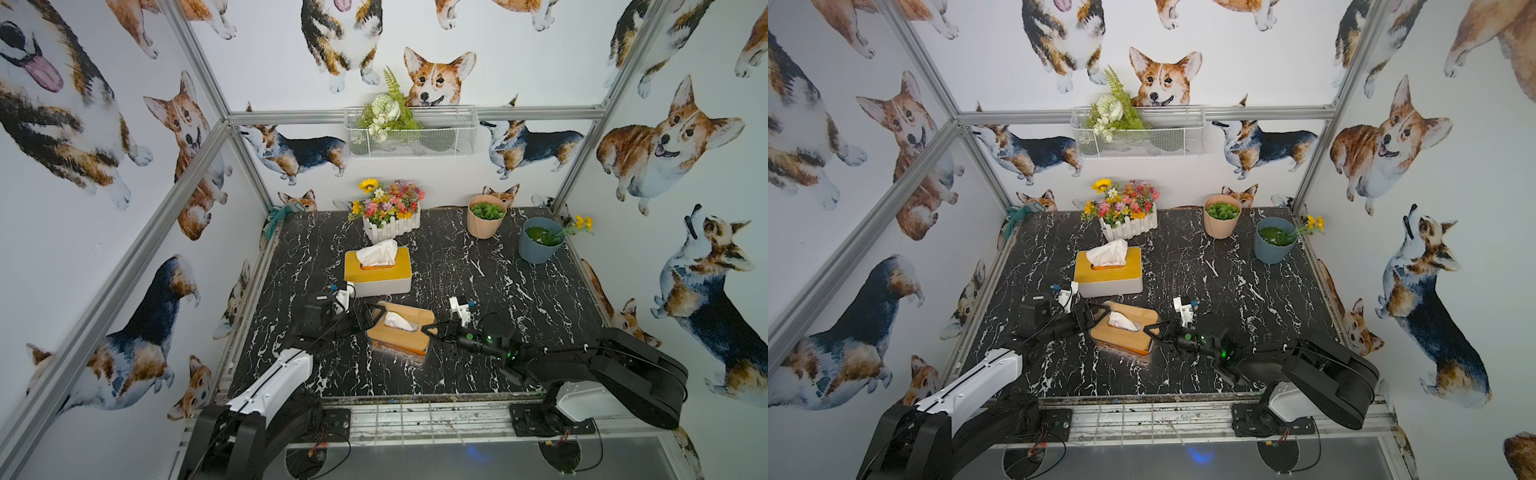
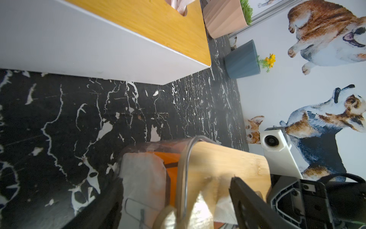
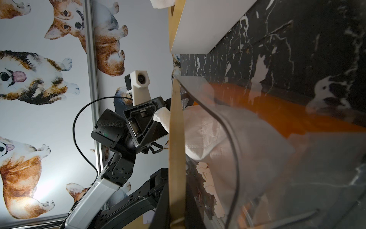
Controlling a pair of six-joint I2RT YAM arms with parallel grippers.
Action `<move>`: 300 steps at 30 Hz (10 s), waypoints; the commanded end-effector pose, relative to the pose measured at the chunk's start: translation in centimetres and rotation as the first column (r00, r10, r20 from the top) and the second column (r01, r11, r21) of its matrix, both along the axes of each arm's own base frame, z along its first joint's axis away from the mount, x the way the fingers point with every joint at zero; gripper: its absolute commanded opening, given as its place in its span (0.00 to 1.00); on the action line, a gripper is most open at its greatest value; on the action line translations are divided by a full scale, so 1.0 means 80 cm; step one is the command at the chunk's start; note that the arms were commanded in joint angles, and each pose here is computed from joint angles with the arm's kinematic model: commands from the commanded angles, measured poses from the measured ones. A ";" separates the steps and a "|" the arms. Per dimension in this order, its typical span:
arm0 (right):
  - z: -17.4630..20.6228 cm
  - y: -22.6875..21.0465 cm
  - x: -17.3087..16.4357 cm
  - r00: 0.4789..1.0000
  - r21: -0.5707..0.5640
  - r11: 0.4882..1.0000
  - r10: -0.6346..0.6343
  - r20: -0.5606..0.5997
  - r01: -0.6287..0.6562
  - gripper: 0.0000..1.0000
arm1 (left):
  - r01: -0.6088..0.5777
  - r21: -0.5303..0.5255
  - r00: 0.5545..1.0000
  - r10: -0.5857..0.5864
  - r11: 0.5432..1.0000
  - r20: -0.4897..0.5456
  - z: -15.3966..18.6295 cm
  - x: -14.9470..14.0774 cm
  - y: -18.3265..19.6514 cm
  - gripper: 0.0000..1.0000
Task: Put the tissue paper into the tissue box
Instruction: Close the box lid on the tissue box, then pull the paper towel from the tissue box, then move the tissue box to the center of the board.
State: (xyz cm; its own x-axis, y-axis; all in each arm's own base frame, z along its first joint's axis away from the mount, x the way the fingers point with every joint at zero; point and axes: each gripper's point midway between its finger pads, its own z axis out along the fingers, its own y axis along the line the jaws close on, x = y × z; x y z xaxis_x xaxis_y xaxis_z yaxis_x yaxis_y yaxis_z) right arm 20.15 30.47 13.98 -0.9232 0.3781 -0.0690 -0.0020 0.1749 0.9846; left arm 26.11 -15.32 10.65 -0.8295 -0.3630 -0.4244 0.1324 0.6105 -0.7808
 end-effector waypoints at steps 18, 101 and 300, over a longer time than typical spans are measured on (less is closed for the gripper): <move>-0.019 0.012 -0.007 1.000 -0.035 0.999 0.008 -0.029 -0.009 0.00 | 0.000 0.011 1.000 0.000 1.000 0.018 -0.005 0.001 0.001 0.77; 0.008 -0.002 -0.014 0.982 -0.143 0.972 0.186 -0.030 -0.188 0.82 | -0.075 0.080 0.997 0.074 0.994 0.025 -0.029 -0.004 0.021 0.35; 0.062 0.095 0.135 0.970 -0.061 0.985 0.171 0.172 -0.163 0.95 | -0.107 0.280 0.979 0.053 0.954 0.194 0.049 0.015 0.065 1.00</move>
